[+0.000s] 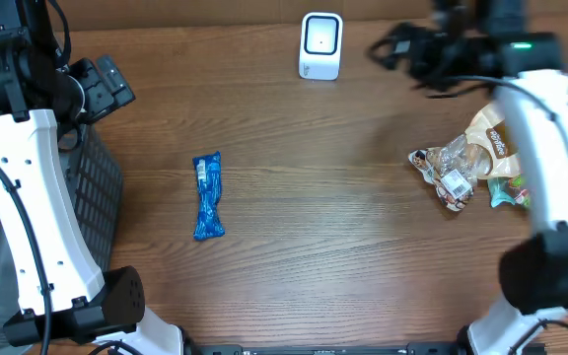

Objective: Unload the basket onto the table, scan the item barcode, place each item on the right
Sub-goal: 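Reach the right gripper to the blue bar and grasp it, then lift the blue bar and reorient it in the right gripper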

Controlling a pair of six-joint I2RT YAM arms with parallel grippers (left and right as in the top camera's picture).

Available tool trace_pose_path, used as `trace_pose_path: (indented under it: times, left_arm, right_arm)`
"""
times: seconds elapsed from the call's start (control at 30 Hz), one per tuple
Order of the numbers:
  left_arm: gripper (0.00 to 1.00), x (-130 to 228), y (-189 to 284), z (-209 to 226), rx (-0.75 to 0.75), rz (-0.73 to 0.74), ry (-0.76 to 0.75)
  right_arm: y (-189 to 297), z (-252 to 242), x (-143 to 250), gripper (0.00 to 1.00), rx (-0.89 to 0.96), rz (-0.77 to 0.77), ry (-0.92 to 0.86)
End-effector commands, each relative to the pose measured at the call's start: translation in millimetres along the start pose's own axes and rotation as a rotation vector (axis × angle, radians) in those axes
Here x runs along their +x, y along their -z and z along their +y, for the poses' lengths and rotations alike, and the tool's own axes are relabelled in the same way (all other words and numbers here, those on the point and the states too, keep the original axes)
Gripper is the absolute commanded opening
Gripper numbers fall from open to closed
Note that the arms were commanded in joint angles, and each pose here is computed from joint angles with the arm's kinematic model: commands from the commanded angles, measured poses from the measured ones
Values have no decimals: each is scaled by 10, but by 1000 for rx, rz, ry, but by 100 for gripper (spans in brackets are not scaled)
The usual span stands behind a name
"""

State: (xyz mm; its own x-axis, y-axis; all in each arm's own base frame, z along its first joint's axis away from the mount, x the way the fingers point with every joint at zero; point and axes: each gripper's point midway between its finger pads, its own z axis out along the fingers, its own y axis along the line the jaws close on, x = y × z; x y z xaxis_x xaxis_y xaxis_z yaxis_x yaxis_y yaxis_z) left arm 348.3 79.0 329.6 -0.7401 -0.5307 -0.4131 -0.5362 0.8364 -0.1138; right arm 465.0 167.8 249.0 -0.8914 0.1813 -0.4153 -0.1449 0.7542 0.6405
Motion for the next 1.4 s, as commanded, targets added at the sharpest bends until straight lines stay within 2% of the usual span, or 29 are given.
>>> trace_pose_path:
  times: [0.0,0.1,0.23,0.3,0.43,0.6,0.67,0.73,0.9,0.97,1.2,1.3,1.37]
  left_arm:
    - [100,2,-34,-3,-3,10,-5]
    - [100,2,-34,-3,-3,10,-6]
    - [99,2,-34,-3,-3,10,-5]
    - [99,2,-34,-3,-3,10,-5]
    - [100,2,-34,-3,-3,10,-6]
    - [100,2,-34,-3,-3,10,-6]
    - [100,2,-34,-2,-3,10,-6]
    - [100,2,-34,-3,-3,10,-6]
    - [100,13,-33,-32,0,11,-13]
    - [100,9,-33,-21,-2,10,-11]
    - [100,11,-33,-28,0,11,-12]
    - [100,11,-33,-28,0,11,-12]
    - [100,11,-33,-28,0,11,-12]
  right_arm:
    - [-708,345,347,100,-66,113,17]
    - [-1382,635,739,100,-119,195,100]
    - [-1857,855,1152,95,-160,262,168]
    - [-2117,1030,1490,91,-186,310,217]
    - [-2478,1034,1927,86,-56,311,298]
    - [-2711,1072,2507,75,40,357,378]
    - [-2692,1013,2670,74,96,396,295]
    - [-2624,886,2815,68,170,450,195]
    - [-2491,594,2806,40,266,506,125]
    - [-2440,459,2670,35,284,507,83]
    - [-1898,-296,2127,39,423,590,-57]
    - [-1611,-559,2094,47,431,686,-99]
    - [-1553,-509,2115,59,362,731,-103]
